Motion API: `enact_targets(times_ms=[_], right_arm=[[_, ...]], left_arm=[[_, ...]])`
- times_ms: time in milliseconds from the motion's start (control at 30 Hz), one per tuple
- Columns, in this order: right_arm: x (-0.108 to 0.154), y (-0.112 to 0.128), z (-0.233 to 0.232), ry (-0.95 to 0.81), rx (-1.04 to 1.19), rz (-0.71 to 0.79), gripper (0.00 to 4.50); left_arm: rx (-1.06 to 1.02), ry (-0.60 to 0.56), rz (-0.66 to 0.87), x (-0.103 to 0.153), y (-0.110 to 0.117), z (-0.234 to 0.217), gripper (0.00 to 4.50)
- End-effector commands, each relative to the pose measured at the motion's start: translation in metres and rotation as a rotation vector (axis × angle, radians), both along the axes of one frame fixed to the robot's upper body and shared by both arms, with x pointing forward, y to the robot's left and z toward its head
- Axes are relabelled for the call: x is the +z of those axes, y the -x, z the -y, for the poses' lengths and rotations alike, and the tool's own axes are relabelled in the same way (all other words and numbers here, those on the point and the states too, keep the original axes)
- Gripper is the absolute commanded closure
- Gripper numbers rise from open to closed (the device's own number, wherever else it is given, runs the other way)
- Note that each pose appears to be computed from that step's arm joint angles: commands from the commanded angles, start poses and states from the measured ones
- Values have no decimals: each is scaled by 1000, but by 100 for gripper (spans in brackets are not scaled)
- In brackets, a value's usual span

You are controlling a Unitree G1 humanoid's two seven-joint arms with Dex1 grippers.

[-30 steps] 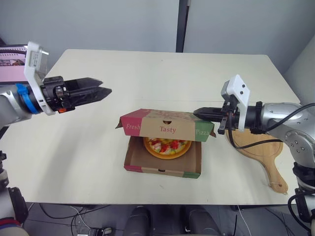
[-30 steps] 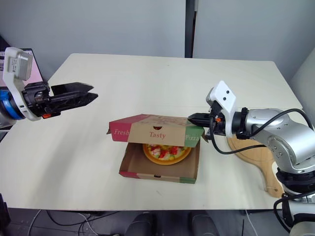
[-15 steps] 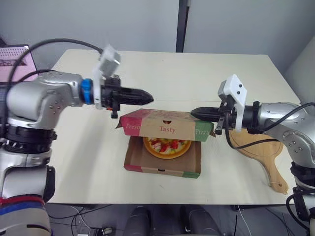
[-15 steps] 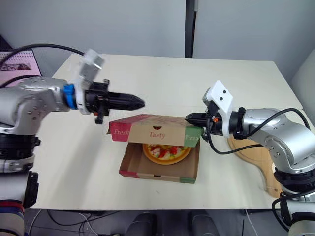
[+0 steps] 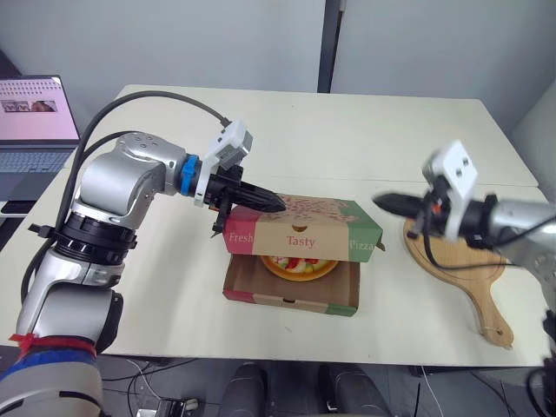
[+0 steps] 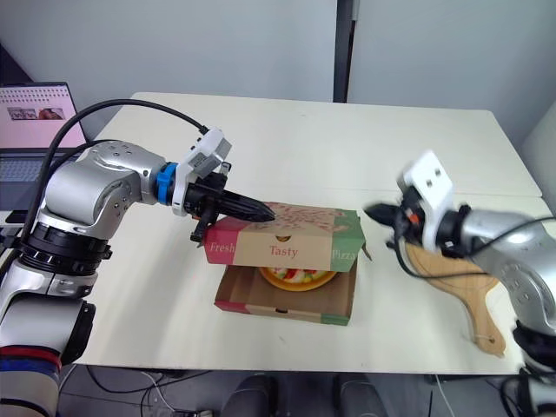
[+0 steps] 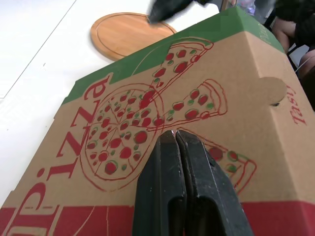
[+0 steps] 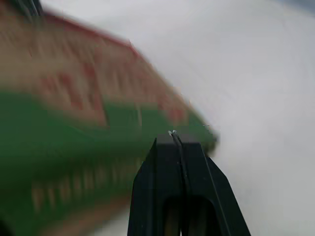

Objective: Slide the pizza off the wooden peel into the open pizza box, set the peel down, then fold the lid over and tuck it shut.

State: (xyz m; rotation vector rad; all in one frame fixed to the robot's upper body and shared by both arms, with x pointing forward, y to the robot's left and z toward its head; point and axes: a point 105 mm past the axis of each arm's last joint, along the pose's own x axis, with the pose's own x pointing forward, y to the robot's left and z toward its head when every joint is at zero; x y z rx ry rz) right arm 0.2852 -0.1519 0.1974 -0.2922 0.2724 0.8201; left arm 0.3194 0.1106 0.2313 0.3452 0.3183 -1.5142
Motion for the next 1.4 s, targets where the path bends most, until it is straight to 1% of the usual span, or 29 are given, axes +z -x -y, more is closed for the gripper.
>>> enact_targets(times_ms=[33,167,400,633,833,933,1067,1200,1333,1400], right_arm=[[6,9,-10,-9,52,45,450],[-12,12,-20,-10,77,-5,450],[-8,8,-39,-66,128,5,450],[-11,9,-39,-69,129,-6,450],[-27,22,-26,-37,89,-62,450],[-29,28,-17,-39,69,-81,450],[-33,42,2,47,47,-72,450],[-20,47,17,81,29,-4,450],[-1,53,11,27,74,56,450],[8,59,0,-28,131,76,450]], left_arm=[[-23,26,67,17,1,3,449],[-32,20,67,15,1,5,449],[-39,9,64,10,2,6,449],[-42,-13,57,3,3,6,449],[-57,-46,55,-8,6,6,449],[-69,-60,53,-13,9,6,449],[-84,-93,47,-23,12,3,449],[-97,-117,41,-31,16,0,449],[-109,-140,34,-39,20,-3,449],[-122,-166,42,-43,22,-6,449]])
